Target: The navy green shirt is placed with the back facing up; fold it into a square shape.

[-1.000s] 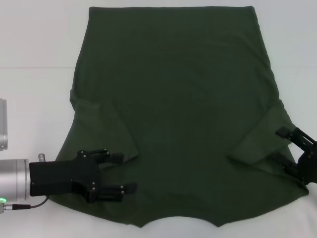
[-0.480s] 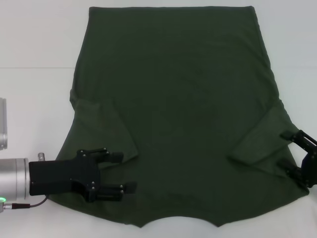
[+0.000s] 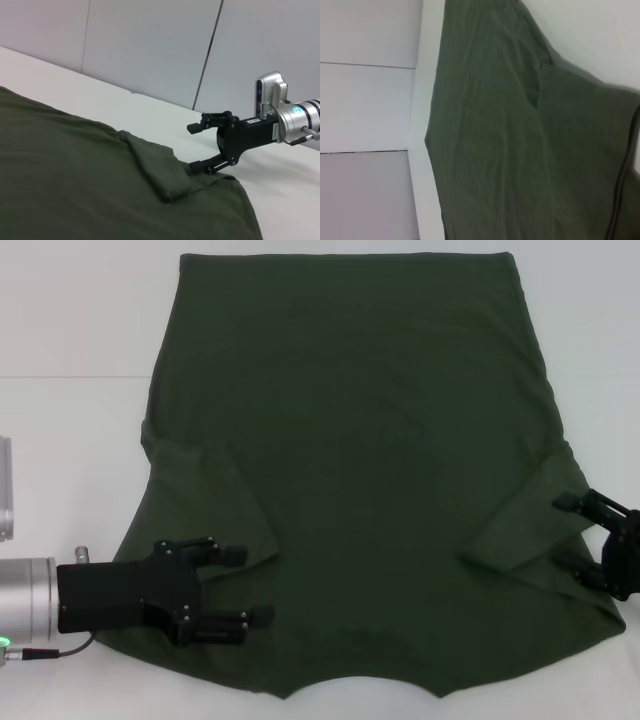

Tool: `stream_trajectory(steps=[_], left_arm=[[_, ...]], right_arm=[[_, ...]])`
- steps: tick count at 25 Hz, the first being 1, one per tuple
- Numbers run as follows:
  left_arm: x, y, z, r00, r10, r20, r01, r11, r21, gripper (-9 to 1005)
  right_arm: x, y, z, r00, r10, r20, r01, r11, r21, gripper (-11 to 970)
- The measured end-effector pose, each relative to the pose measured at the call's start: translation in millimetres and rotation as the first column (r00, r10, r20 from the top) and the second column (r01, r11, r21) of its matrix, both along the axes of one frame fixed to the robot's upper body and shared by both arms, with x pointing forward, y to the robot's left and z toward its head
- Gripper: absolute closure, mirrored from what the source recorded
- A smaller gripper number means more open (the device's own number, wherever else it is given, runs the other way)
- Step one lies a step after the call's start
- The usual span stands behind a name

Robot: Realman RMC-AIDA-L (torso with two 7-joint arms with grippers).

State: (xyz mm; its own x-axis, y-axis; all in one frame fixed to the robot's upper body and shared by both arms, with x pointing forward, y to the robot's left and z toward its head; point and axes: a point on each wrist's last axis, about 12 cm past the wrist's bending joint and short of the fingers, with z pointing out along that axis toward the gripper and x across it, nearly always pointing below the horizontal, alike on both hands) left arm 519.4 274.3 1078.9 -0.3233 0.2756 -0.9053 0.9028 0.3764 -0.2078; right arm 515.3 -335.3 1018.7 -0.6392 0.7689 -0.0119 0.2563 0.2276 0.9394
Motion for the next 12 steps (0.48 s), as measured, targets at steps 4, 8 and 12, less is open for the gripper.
stream_trajectory(steps=[4,8,12], left_arm=[[0.8,0,0.6,1.000,0.000,0.004,0.000,1.000,0.002,120],[1.5,0,1.2,1.000,-0.001,0.006,0.001,1.000,0.003,120],[1.7,-1,1.4,1.000,-0.001,0.007,0.001,1.000,0.003,120]], right_arm=[[6.7,3,2.0,1.000,0.016,-0.009,-0.016,1.000,-0.016,35],[11.2,5,2.8,0.999,0.029,-0.021,-0.029,0.999,-0.029,34],[14.1,4,4.4,0.999,0.042,-0.033,-0.043,0.998,-0.047,34]])
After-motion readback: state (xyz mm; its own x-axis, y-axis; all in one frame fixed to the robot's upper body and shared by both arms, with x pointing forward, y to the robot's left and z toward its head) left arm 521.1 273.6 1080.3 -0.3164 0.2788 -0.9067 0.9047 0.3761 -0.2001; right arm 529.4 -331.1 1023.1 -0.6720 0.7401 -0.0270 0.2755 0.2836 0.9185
